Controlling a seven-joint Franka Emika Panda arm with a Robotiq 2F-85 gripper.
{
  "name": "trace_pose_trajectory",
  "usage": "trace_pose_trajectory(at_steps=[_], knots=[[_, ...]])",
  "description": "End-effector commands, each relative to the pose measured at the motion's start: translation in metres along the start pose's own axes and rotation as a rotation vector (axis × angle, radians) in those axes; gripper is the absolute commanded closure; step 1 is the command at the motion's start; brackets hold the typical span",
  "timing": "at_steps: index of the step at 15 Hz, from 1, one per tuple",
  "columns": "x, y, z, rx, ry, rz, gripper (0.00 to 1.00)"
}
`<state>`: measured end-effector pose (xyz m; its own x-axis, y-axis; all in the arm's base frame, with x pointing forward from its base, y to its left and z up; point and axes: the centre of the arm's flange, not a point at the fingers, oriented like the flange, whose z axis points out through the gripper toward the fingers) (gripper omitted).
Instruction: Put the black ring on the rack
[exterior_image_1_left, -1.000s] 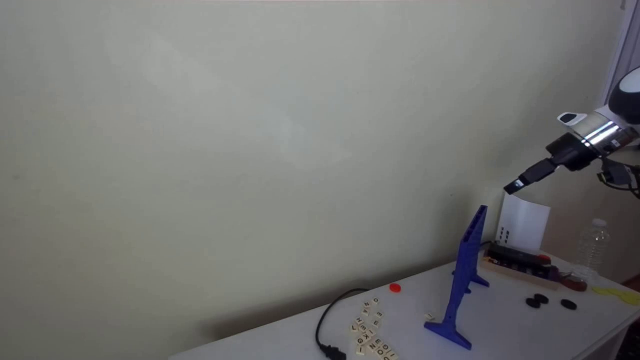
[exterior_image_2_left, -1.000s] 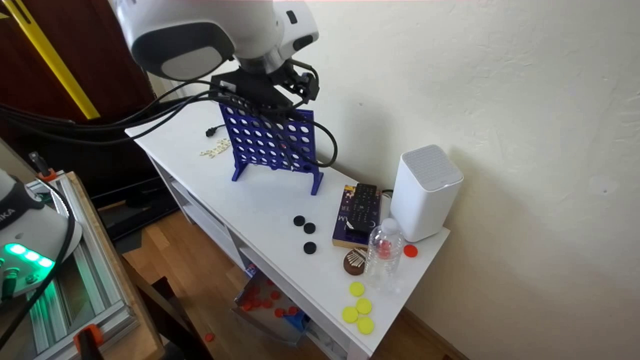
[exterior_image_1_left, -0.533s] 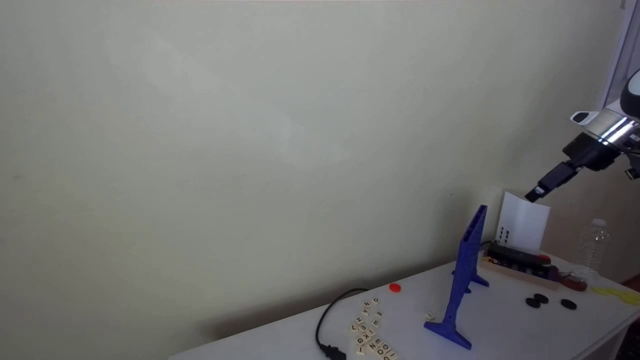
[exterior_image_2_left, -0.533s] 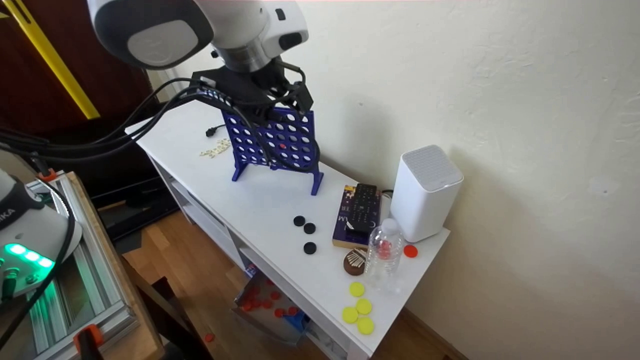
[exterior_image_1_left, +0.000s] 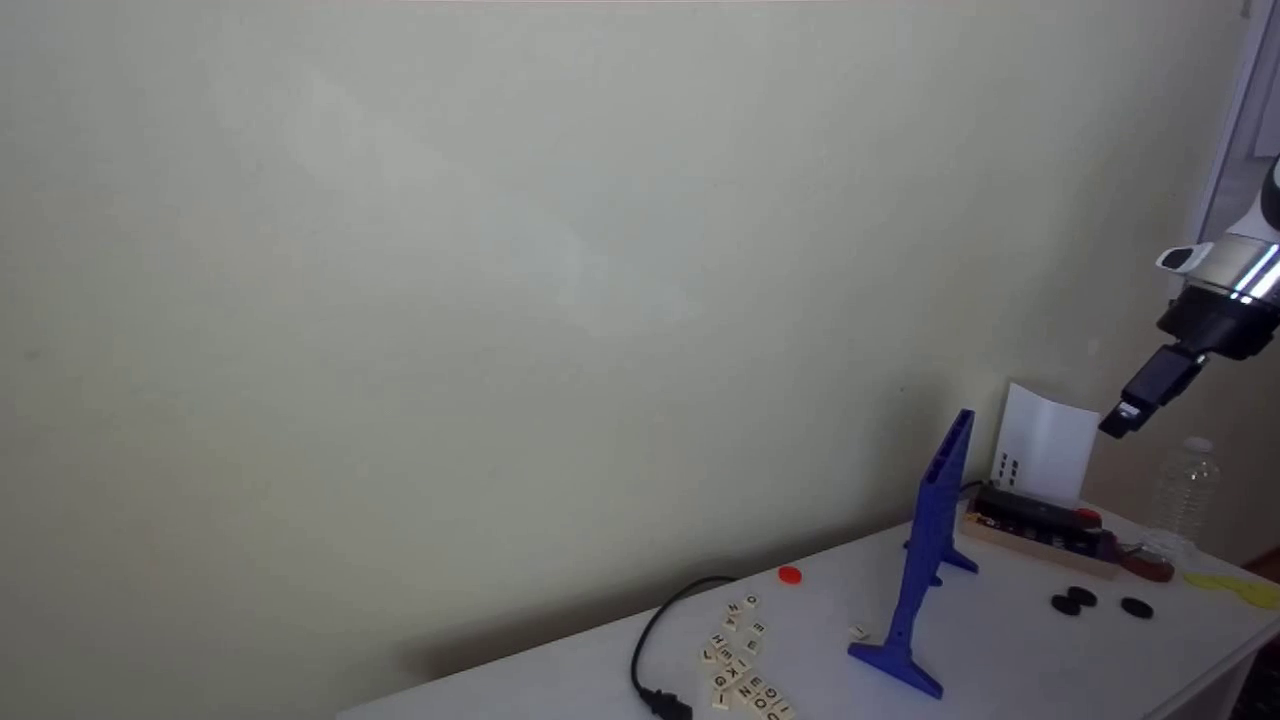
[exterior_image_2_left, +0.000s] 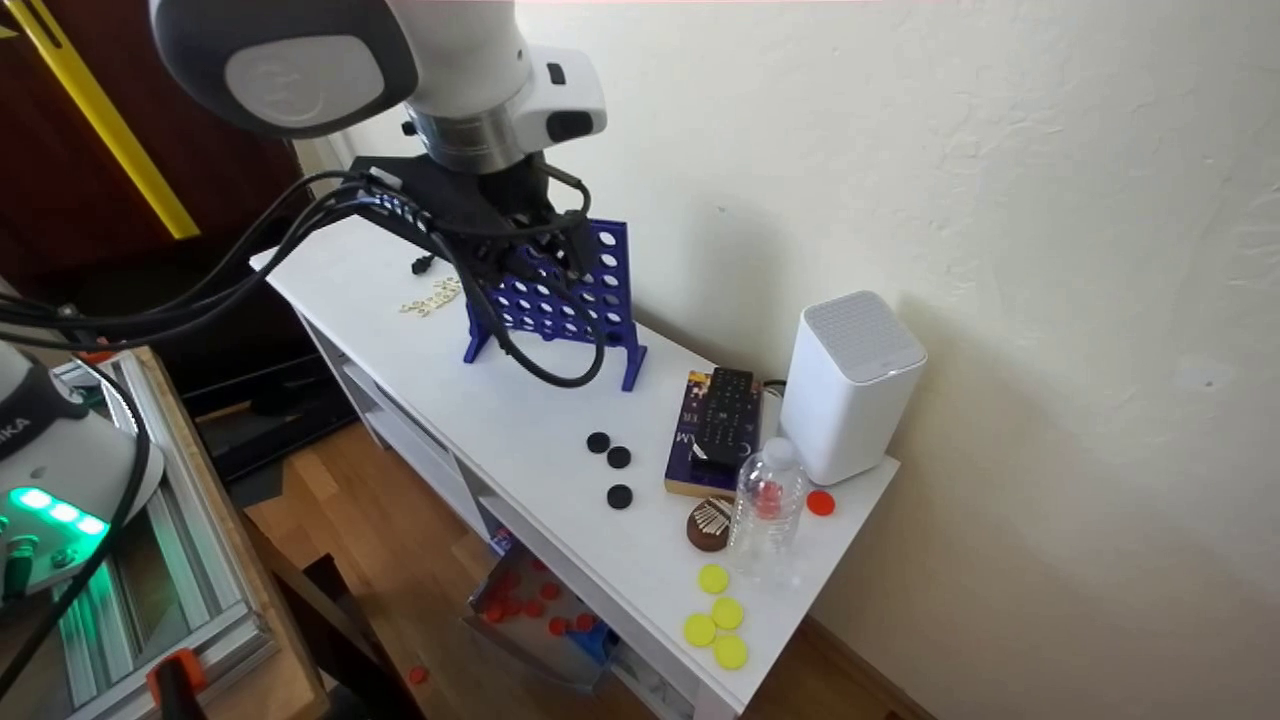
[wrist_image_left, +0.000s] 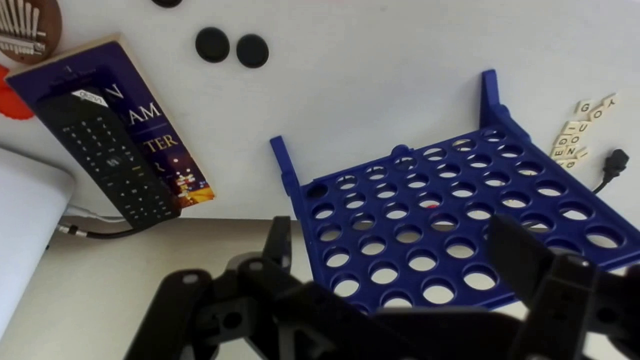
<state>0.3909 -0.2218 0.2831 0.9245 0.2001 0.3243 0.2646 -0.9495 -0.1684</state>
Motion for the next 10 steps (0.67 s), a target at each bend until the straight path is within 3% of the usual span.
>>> trace_pose_trajectory(at_steps=[1,5,6,10], knots=[[-0.012,-0.001,-0.004,-0.03,-0.083,0.045,0.0],[-0.021,0.005,-0.004,-0.069,-0.124,0.105,0.0],[-0.014,0.009,0.0,-0.029,-0.065,0.078,0.0],[-0.017,0.011,0.0,-0.049,-0.087,0.098,0.0]])
